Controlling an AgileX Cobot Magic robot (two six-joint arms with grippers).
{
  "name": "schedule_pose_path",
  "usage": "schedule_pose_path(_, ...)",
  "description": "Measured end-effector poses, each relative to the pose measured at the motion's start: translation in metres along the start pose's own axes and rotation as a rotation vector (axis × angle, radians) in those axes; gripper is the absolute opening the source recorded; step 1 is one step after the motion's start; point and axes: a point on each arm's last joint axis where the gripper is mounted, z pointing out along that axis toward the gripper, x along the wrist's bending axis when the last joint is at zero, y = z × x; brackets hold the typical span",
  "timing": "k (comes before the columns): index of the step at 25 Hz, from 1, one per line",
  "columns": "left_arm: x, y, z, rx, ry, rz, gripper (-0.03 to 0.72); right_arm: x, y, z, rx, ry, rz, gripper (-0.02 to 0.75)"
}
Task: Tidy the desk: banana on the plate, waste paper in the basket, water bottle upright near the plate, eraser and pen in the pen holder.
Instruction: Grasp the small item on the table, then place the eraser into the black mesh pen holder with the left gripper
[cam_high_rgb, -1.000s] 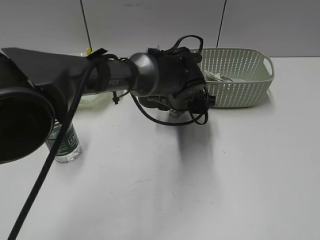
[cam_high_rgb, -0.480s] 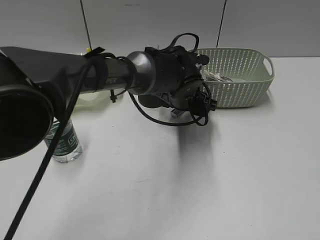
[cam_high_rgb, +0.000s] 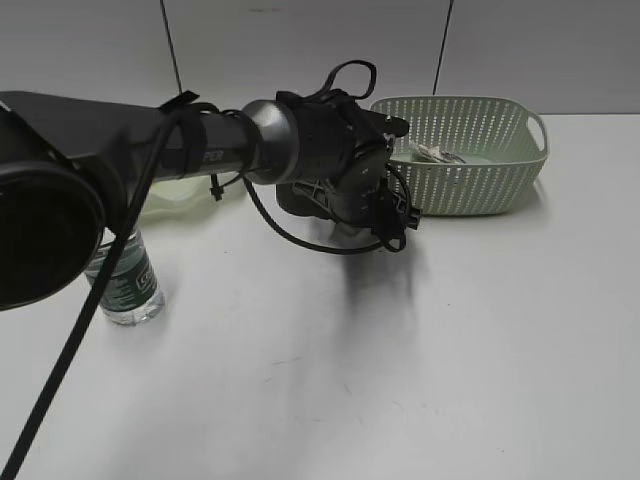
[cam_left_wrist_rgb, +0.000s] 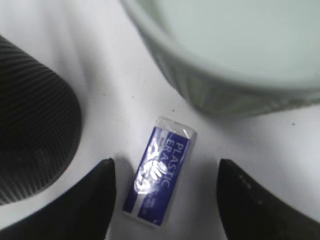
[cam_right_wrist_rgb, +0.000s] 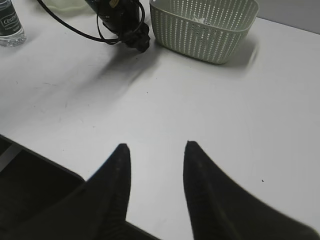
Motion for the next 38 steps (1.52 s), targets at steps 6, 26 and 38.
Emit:
schedule_pose_path(6, 0.002, -0.004, 0.001, 0.038, 0.027, -0.001, 0.333, 0.000, 0.000, 0.000, 0.000, 0.000, 0.000, 0.297)
schedule_pose_path(26, 0.006, 0.009, -0.045, 0.086, 0.066, -0.036, 0.169, 0.000, 0.000, 0.000, 0.000, 0.000, 0.000, 0.298)
schedule_pose_path(38, 0.014, 0.034, -0.099, 0.010, 0.060, -0.059, 0.169, 0.000, 0.000, 0.000, 0.000, 0.000, 0.000, 0.297)
